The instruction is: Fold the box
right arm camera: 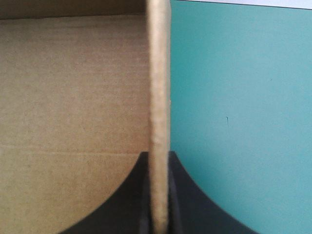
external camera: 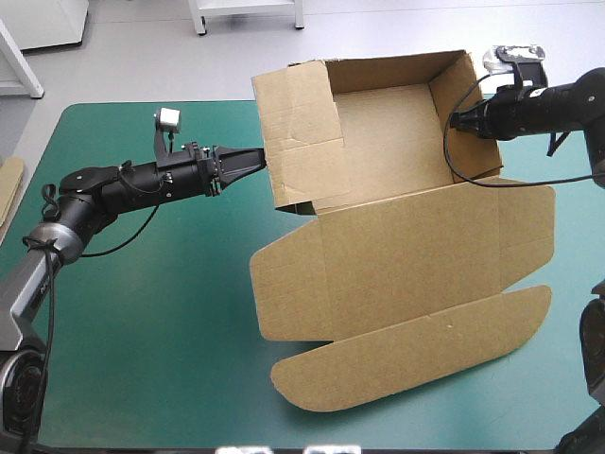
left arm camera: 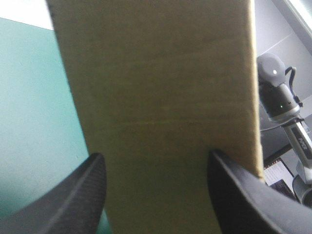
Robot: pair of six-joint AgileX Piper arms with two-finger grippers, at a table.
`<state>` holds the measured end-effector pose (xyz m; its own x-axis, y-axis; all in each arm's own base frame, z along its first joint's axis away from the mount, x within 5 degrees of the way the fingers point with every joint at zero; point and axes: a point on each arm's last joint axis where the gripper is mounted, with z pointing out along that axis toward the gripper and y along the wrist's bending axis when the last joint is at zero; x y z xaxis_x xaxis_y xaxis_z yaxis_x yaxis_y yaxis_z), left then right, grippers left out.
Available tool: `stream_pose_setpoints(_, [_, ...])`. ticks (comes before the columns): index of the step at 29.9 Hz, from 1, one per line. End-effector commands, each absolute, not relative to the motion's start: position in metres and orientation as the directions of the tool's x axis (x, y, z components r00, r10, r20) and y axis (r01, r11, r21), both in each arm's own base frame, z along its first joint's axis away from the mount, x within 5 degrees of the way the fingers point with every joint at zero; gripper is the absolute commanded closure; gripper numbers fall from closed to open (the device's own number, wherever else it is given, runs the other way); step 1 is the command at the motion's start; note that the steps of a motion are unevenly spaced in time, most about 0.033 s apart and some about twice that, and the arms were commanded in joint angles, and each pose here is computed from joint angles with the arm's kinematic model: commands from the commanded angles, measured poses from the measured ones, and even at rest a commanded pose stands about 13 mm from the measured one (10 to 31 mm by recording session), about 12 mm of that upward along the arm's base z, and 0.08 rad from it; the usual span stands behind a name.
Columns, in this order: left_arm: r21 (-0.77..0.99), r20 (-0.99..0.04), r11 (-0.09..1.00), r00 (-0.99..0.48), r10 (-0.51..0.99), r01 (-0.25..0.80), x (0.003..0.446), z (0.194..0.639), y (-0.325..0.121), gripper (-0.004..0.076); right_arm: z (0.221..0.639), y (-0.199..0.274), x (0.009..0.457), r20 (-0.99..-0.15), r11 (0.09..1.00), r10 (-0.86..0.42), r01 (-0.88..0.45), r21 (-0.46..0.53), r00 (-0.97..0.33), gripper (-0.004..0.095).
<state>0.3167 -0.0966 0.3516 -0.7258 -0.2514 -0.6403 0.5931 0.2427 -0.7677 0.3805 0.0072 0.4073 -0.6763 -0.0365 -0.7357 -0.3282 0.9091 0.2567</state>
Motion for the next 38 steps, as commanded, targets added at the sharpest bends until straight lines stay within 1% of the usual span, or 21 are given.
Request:
stream_pose_setpoints(1, [-0.725,-0.664,0.074,-0.667,-0.338,0.685,0.304,0.393,-0.107,0.0285,0.439,0.012,0.367,-0.807,0.898,0.025,-0.342,0.278,-0.590,0.0924])
stream_pose_setpoints(3, [-0.716,-0.673,0.060,-0.665,-0.323,0.695,0.302,0.395,-0.114,0.0284,0.439,0.012,0.367,-0.806,0.898,0.026,-0.340,0.279,-0.591,0.0924])
stream_pose_setpoints(7, [-0.695,-0.692,0.043,-0.651,-0.312,0.718,0.300,0.404,-0.120,0.0257,0.438,0.012,0.368,-0.803,0.898,0.030,-0.337,0.284,-0.596,0.0924])
stream_pose_setpoints(12, [-0.682,-0.704,0.066,-0.630,-0.327,0.728,0.302,0.414,-0.121,0.0253,0.435,0.017,0.369,-0.789,0.894,0.021,-0.341,0.289,-0.614,0.0922])
stream_pose_setpoints(15, [-0.675,-0.715,0.088,-0.621,-0.321,0.732,0.303,0.419,-0.121,0.0253,0.433,0.025,0.369,-0.784,0.904,-0.010,-0.341,0.258,-0.620,0.0920])
stream_pose_setpoints(17, [-0.692,-0.712,0.144,-0.636,-0.297,0.708,0.306,0.418,-0.121,0.0253,0.432,0.033,0.369,-0.778,0.905,-0.013,-0.339,0.258,-0.628,0.0920])
stream_pose_setpoints(20, [-0.704,-0.710,0.273,-0.656,-0.256,0.655,0.312,0.415,-0.120,0.0254,0.431,0.044,0.368,-0.769,0.906,-0.009,-0.331,0.264,-0.639,0.0920])
stream_pose_setpoints(23, [-0.687,-0.713,0.392,-0.670,-0.204,0.612,0.316,0.410,-0.117,0.0254,0.430,0.056,0.368,-0.764,0.910,-0.011,-0.324,0.260,-0.645,0.0920])
stream_pose_setpoints(25, [-0.671,-0.714,0.446,-0.678,-0.173,0.592,0.317,0.406,-0.115,0.0254,0.430,0.061,0.367,-0.761,0.907,-0.009,-0.327,0.267,-0.648,0.0920])
stream_pose_setpoints(30, [-0.645,-0.696,0.548,-0.705,-0.134,0.532,0.320,0.396,-0.111,0.0254,0.429,0.078,0.365,-0.748,0.902,-0.002,-0.325,0.286,-0.664,0.0919])
stream_pose_setpoints(34, [-0.616,-0.676,0.632,-0.728,-0.118,0.470,0.323,0.388,-0.105,0.0262,0.428,0.091,0.363,-0.749,0.911,-0.017,-0.319,0.261,-0.662,0.0919])
stream_pose_setpoints(38, [-0.576,-0.656,0.704,-0.749,-0.095,0.415,0.324,0.381,-0.100,0.0262,0.431,0.097,0.363,-0.755,0.897,0.036,-0.312,0.312,-0.654,0.0919])
